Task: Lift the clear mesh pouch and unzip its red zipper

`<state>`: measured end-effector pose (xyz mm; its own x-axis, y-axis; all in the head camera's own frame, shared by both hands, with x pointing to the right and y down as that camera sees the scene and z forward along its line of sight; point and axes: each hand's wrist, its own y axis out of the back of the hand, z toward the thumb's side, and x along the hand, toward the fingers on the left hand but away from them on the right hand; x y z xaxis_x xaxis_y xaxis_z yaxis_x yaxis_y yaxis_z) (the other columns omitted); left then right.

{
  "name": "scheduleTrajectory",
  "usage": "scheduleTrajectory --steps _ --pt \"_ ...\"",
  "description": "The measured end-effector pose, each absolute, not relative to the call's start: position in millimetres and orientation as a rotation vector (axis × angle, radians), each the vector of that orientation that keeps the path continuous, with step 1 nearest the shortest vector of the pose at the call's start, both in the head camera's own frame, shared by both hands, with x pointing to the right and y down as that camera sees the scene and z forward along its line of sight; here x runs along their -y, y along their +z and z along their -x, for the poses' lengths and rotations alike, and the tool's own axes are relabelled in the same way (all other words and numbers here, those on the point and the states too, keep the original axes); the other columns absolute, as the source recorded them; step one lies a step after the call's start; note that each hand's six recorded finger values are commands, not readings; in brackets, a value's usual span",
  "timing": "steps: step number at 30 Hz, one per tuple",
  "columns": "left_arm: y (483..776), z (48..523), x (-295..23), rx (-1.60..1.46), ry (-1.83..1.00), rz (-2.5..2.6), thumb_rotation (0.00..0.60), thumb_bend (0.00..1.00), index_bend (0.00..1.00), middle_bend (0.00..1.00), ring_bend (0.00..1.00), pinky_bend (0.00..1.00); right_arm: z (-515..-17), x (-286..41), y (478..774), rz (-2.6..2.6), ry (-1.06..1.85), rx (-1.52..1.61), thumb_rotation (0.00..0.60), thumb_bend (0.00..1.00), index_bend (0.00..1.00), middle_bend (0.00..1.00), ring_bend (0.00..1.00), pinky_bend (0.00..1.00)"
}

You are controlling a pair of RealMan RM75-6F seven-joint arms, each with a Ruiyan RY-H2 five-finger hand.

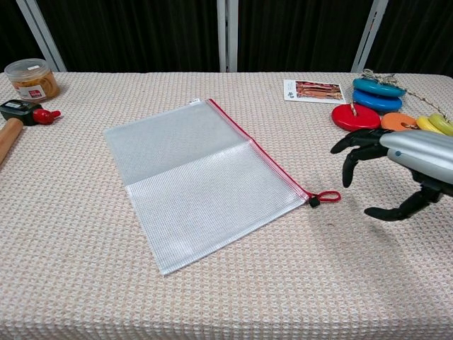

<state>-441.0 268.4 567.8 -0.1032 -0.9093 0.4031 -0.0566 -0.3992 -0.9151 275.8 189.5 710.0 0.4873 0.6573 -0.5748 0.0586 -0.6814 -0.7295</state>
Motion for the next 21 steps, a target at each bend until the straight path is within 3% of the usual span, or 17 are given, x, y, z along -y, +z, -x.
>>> scheduleTrajectory --steps 5,21 --pt "569.0 442.6 -268.8 -1.109 -1.585 1.49 0.6 0.21 0.2 0.13 0.04 0.13 -270.7 -181.6 733.0 2.057 1.213 0.565 0.6 0.23 0.47 0.14 0.0 0.05" --pt "571.8 445.1 -270.6 -1.136 -1.585 1.509 0.6 0.21 0.2 0.13 0.04 0.13 -254.5 -178.3 753.0 2.092 1.219 0.56 0.6 0.3 0.49 0.14 0.0 0.05"
